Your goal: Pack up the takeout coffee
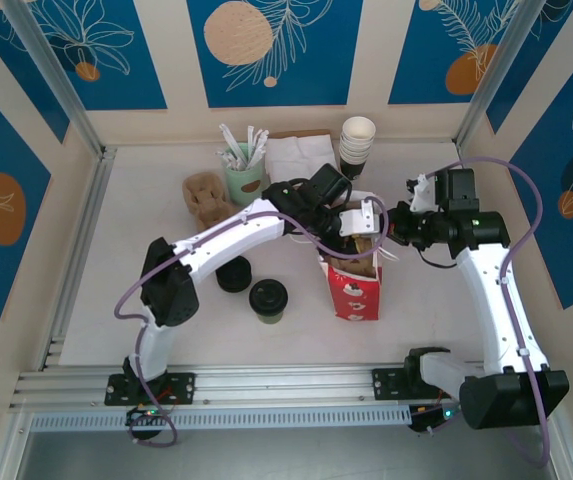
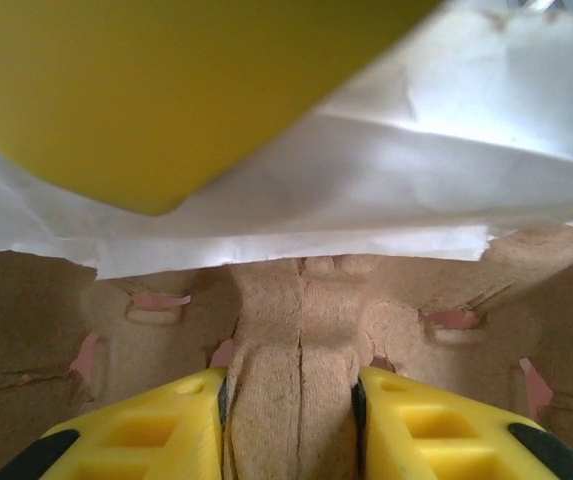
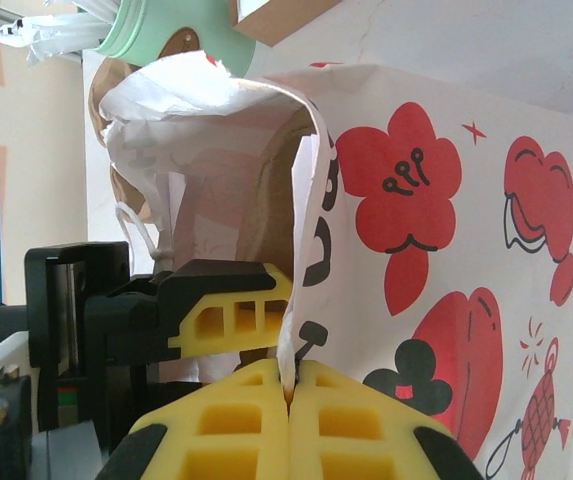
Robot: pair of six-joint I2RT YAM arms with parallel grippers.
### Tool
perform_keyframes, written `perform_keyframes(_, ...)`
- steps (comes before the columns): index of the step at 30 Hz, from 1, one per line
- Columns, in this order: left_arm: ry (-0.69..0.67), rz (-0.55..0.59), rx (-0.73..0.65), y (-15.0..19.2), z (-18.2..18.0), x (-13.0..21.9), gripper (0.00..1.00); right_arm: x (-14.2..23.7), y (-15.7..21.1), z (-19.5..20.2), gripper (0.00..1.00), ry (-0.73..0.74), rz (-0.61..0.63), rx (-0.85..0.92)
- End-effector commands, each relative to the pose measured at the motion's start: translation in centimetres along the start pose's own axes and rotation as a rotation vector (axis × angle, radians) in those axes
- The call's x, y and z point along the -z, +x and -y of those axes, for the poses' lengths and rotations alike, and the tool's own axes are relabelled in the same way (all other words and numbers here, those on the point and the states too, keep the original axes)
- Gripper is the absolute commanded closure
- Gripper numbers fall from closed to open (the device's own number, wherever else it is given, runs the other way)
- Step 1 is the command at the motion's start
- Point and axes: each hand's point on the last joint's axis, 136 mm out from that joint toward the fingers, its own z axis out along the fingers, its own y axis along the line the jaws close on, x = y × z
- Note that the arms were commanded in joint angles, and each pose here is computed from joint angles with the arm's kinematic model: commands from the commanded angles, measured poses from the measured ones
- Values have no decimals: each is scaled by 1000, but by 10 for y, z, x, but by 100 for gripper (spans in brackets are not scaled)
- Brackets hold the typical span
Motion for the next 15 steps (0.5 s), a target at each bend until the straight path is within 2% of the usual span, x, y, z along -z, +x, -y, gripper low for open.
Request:
perform_keyframes(1, 60, 10, 4, -8, 13, -10, 66, 4, 12, 2, 95, -13, -31, 15)
perform_keyframes(15, 111, -14, 27, -9, 21, -35, 65, 13, 16, 21, 97, 75, 15, -12)
